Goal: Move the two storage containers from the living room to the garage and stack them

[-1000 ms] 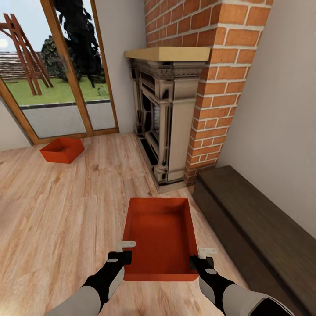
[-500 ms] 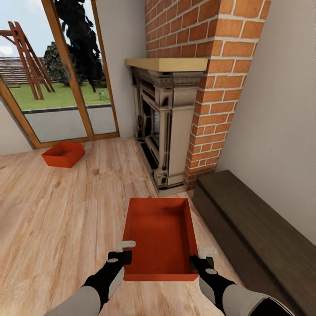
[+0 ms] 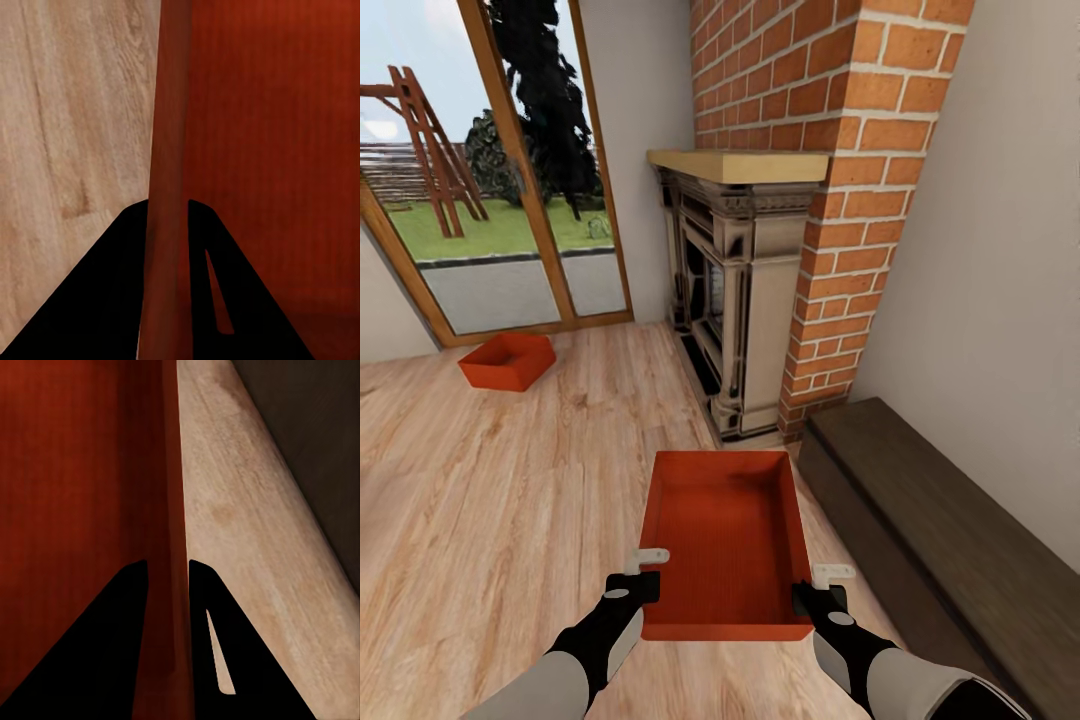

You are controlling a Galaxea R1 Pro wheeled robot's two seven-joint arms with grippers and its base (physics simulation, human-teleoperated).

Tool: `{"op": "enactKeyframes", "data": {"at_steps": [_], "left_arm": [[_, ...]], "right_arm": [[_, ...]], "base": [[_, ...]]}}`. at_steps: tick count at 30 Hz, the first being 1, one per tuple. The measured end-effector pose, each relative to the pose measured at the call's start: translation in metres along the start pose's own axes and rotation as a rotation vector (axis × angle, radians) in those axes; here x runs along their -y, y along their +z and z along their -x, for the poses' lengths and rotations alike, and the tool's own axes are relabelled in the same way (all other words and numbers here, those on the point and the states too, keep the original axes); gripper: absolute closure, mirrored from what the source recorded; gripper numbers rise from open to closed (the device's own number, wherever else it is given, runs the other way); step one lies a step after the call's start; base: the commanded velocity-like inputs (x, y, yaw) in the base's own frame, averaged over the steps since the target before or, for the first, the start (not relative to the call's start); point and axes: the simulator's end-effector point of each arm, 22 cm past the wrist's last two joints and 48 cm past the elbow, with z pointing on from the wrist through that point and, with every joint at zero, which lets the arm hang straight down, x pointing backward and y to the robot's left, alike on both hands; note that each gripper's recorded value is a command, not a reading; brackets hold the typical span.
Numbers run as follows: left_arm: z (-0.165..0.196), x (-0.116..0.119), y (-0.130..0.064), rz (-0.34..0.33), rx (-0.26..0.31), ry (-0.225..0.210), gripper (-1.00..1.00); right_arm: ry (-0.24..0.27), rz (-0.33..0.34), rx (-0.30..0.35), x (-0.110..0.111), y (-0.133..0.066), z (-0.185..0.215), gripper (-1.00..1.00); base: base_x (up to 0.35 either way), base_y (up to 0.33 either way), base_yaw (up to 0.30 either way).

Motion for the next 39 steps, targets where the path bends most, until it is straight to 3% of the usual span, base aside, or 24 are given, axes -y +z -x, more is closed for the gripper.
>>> {"op": "enactKeyframes", "data": {"at_steps": [39], "left_arm": [[0.032, 0.000, -0.017, -0.001, 0.063, -0.004, 1.00]], "right_arm": [[0.004, 0.001, 0.063, 0.000, -0.013, 0.033, 1.00]], "base": [[0.000, 0.000, 0.000]]}}
